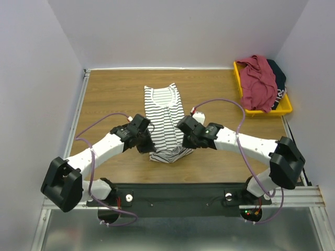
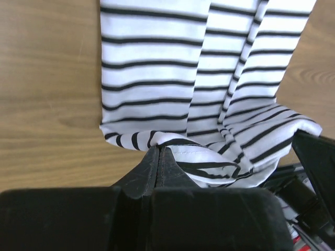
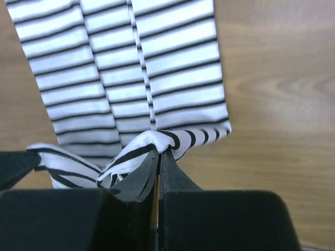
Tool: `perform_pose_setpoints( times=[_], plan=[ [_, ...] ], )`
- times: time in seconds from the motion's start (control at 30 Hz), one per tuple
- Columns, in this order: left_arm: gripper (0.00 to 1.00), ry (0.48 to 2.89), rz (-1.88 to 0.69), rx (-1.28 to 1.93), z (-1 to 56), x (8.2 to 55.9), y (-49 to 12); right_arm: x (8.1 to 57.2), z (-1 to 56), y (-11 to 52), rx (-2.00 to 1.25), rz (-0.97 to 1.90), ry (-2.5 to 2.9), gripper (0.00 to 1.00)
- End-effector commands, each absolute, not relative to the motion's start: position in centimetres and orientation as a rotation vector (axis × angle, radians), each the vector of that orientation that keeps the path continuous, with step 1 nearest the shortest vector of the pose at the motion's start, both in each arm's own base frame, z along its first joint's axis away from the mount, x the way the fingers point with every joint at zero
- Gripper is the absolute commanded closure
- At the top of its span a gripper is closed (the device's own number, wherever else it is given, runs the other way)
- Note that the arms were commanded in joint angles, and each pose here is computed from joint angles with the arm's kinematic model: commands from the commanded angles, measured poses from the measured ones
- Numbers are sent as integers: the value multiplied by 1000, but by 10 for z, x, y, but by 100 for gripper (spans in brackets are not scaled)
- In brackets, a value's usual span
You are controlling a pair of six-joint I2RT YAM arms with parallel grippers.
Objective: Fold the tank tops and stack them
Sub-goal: Fold the tank top
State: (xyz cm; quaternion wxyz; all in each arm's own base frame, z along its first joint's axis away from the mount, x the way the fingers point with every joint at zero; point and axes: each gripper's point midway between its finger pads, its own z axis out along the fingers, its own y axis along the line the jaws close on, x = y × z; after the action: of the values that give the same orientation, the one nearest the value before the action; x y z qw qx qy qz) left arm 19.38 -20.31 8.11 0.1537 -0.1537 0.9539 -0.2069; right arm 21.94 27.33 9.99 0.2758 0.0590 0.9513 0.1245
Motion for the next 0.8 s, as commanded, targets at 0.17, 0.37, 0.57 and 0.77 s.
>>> perform_pose_setpoints(
  times=[0.17, 0.37, 0.57, 0.77],
  plan=[
    [100, 2620, -669, -419, 102, 259, -213, 293, 111, 293, 106, 350, 2479, 98],
    [100, 2584, -645, -484, 100, 294, -202, 332, 114, 302, 115, 358, 2448, 99],
    [100, 2547, -626, -513, 104, 329, -194, 365, 111, 306, 127, 355, 2430, 99],
    [100, 2525, -636, -526, 111, 360, -193, 395, 115, 305, 161, 364, 2398, 99]
  ],
)
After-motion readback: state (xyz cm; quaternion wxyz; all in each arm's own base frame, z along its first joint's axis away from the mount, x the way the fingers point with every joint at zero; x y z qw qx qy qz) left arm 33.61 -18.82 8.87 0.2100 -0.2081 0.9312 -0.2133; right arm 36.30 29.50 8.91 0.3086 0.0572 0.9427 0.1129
